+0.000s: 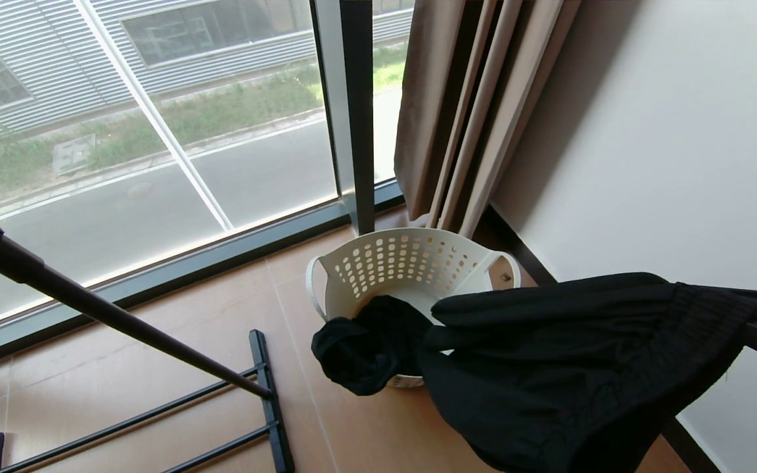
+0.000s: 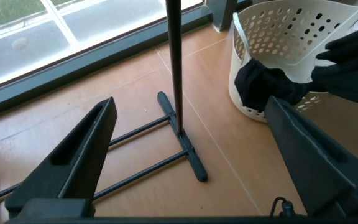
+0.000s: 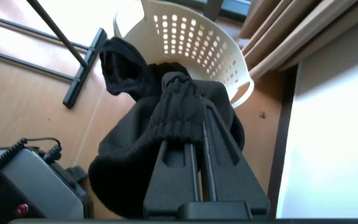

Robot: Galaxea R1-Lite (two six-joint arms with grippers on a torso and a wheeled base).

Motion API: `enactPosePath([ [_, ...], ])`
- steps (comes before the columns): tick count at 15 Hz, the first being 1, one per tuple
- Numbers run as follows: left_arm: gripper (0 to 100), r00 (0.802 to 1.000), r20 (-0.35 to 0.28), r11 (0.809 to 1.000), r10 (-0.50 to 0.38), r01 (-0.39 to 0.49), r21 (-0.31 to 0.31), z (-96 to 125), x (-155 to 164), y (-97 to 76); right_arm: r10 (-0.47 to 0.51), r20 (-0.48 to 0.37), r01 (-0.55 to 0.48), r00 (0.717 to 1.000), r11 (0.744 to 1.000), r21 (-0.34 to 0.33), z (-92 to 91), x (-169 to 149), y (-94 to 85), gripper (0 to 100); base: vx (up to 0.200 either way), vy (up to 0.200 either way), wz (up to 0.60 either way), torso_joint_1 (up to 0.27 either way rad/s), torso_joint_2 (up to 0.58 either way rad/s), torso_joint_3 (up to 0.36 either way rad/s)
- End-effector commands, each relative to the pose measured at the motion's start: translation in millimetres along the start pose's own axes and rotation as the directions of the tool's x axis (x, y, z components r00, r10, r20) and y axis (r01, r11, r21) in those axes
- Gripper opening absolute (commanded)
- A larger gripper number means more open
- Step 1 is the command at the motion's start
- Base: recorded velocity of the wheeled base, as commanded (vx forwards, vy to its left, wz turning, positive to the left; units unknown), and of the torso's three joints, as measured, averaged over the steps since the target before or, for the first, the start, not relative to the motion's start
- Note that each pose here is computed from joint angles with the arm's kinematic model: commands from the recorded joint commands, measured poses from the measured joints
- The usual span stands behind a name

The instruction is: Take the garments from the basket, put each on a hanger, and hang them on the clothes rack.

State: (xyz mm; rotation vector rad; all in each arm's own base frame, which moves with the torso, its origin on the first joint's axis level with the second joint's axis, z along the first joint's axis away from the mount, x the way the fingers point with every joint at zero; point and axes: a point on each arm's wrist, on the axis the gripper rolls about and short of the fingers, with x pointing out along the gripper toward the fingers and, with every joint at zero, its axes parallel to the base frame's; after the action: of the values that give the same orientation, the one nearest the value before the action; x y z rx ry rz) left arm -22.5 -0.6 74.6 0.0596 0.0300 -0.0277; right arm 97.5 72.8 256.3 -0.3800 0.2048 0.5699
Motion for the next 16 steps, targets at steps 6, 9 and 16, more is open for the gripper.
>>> enactPosePath([
  [6, 100, 1.000, -0.001, 1.000, 0.001, -0.001, 0.000, 0, 0, 0.0, -0.016, -0.021, 0.017, 1.000, 0.999, 0.036, -7.2, 25, 1.8, 0, 0.000, 0.000, 0.00, -0.002, 0.00, 0.195],
  [9, 100, 1.000, -0.002, 1.000, 0.004, -0.004, -0.005, 0, 0, 0.0, -0.022, -0.016, 0.023, 1.000, 0.999, 0.043, -7.7, 23, 1.0, 0, 0.000, 0.000, 0.00, 0.012, -0.24, -0.022],
  [16, 100, 1.000, -0.002, 1.000, 0.004, -0.004, -0.009, 0, 0, 0.0, -0.019, -0.023, 0.020, 1.000, 0.999, 0.042, -9.6, 24, 1.7, 0, 0.000, 0.000, 0.00, 0.078, -0.44, -0.167],
])
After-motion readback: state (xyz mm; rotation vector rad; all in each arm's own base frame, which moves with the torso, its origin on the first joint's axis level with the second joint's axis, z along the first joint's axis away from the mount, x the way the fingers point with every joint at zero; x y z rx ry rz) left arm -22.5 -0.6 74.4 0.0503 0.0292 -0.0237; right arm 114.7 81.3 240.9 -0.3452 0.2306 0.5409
